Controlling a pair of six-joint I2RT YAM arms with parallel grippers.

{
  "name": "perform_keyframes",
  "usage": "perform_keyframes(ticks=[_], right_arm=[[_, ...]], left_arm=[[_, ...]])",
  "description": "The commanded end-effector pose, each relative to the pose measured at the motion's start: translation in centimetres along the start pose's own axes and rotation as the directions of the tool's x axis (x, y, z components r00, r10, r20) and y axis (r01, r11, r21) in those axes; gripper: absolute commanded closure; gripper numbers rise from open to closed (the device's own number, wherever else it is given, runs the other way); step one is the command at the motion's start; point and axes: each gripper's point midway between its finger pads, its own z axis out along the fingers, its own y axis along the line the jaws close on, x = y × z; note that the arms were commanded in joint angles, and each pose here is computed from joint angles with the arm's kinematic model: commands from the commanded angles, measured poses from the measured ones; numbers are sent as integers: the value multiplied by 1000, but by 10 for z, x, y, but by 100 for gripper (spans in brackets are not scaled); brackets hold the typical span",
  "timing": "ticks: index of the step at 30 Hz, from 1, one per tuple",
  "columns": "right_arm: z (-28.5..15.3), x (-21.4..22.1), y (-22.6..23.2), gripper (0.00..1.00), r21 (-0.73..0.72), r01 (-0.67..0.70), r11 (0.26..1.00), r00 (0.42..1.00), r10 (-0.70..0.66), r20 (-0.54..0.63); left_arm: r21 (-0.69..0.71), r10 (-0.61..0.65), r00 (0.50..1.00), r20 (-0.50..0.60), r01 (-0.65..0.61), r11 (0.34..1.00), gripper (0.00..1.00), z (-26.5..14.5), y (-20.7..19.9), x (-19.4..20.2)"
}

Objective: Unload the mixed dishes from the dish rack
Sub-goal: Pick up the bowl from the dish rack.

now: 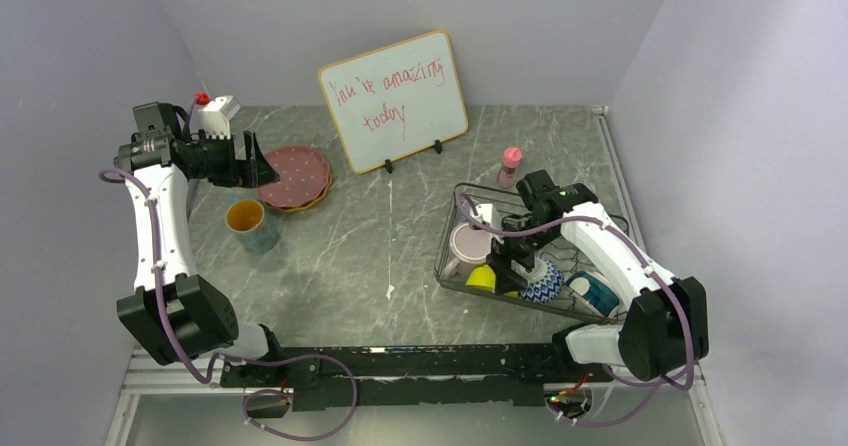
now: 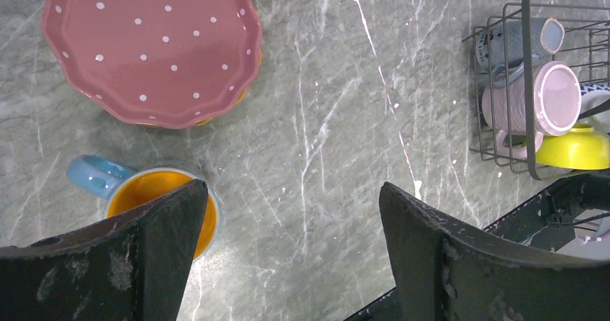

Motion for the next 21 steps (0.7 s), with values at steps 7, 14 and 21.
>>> perform_keyframes(ticks=[7,14,21], right_arm=[[-10,-12,1,34,15,43,999,999,-44,22],[-25,-23,5,44,61,66,996,996,-69,52],[-39,-34,9,52,108,89,990,992,-98,84]], left_arm=[[3,33,997,69,-33,999,6,-9,-8,-16],[8,22,998,66,-23,1000,6,-8,-6,-19],[11,26,996,80,-27,1000,6,-7,-7,-24]])
